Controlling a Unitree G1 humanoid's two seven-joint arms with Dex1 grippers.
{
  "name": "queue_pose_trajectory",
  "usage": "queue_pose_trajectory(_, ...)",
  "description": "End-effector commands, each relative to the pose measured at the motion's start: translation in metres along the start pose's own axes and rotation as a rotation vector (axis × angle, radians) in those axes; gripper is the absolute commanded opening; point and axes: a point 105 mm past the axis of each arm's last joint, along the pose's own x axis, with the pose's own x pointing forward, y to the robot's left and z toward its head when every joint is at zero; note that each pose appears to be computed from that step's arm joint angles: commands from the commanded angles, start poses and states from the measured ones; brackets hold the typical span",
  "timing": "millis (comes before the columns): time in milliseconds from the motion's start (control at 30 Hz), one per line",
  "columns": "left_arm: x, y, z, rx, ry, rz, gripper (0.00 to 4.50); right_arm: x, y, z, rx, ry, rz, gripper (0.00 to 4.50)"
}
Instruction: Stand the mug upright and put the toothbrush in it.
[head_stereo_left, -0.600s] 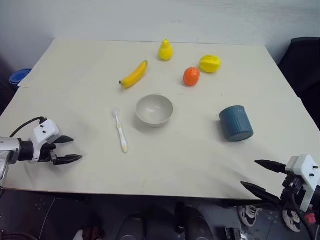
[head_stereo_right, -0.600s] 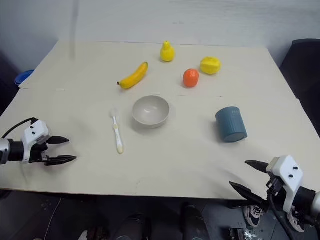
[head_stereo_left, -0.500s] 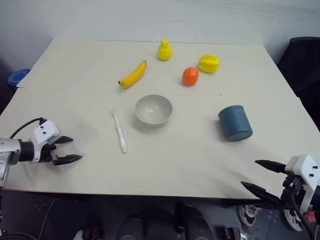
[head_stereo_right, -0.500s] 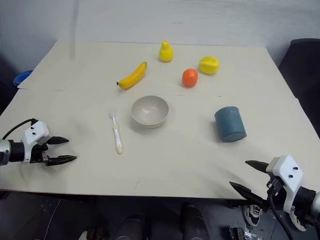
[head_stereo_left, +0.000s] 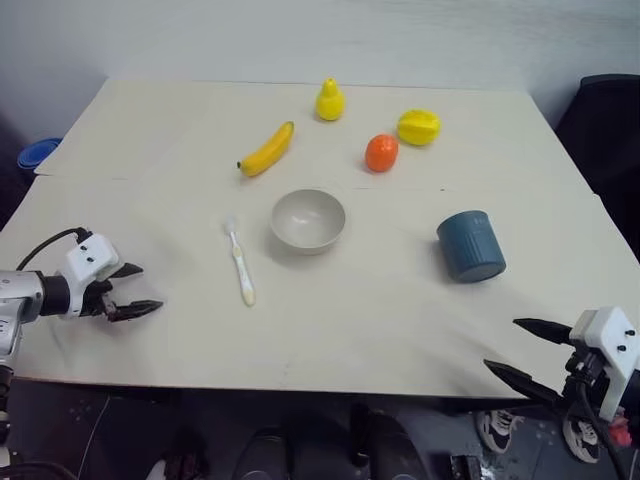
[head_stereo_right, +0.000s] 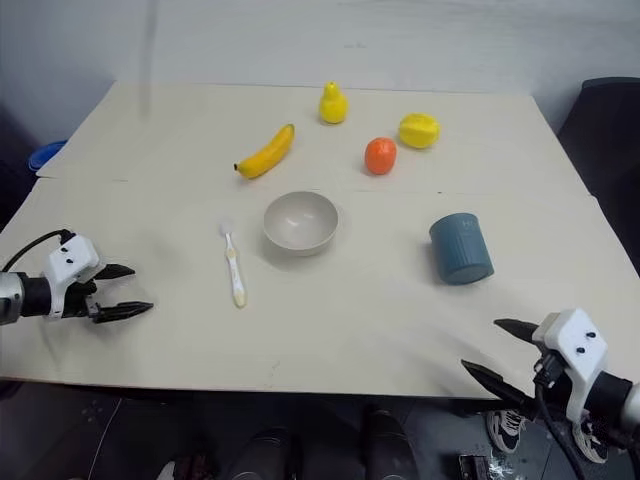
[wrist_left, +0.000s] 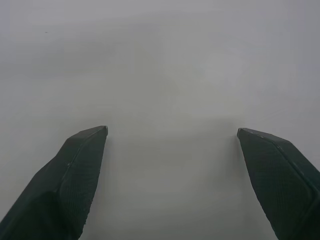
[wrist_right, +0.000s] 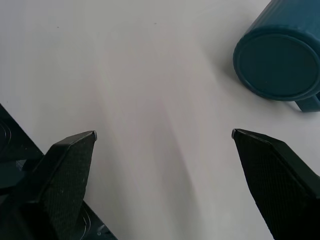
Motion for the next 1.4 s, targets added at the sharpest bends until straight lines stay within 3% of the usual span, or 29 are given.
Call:
queue_pose_trajectory(33,-0.002,0.006,0.005,0.006,-0.007,0.030,4.40,0.000,0.007,0.003,0.002,-0.009,0.011,4.50)
queue_pose_trajectory(200,0.001,0.005,0.013,-0.015,-0.037,0.015,4.40,0.002,0.008,0.011,0.022,-0.027,0.030,4.50)
queue_pose_trajectory(300,0.004,0.000,0.031,-0.017,-0.097,-0.019,4.40,0.006,0.013,0.024,-0.019,-0.027,0.065,4.50)
queue_pose_trajectory(500,-0.006,-0.024,0.094,0.039,-0.287,-0.169,4.40,0.024,0.029,0.077,-0.258,-0.059,0.170,4.50)
queue_pose_trajectory(567,-0.017,-0.043,0.121,0.077,-0.343,-0.310,4.40,0.042,0.029,0.108,-0.340,-0.120,0.194,4.50)
queue_pose_trajectory(633,-0.025,-0.053,0.132,0.139,-0.334,-0.399,4.40,0.064,0.033,0.132,-0.400,-0.164,0.233,4.50)
queue_pose_trajectory(800,-0.029,-0.029,0.132,0.230,-0.247,-0.336,4.40,0.144,0.049,0.176,-0.548,-0.202,0.330,4.50)
queue_pose_trajectory(900,-0.031,-0.016,0.128,0.253,-0.212,-0.294,4.50,0.183,0.054,0.182,-0.632,-0.171,0.347,3.65)
queue_pose_trajectory(1000,-0.032,-0.009,0.120,0.262,-0.183,-0.271,4.50,0.216,0.056,0.186,-0.667,-0.150,0.346,3.65)
queue_pose_trajectory(1300,-0.029,-0.015,0.115,0.258,-0.201,-0.275,4.50,0.250,0.063,0.177,-0.718,-0.109,0.424,3.65)
queue_pose_trajectory(1400,-0.028,-0.017,0.113,0.253,-0.204,-0.270,4.50,0.253,0.068,0.176,-0.727,-0.120,0.450,3.08)
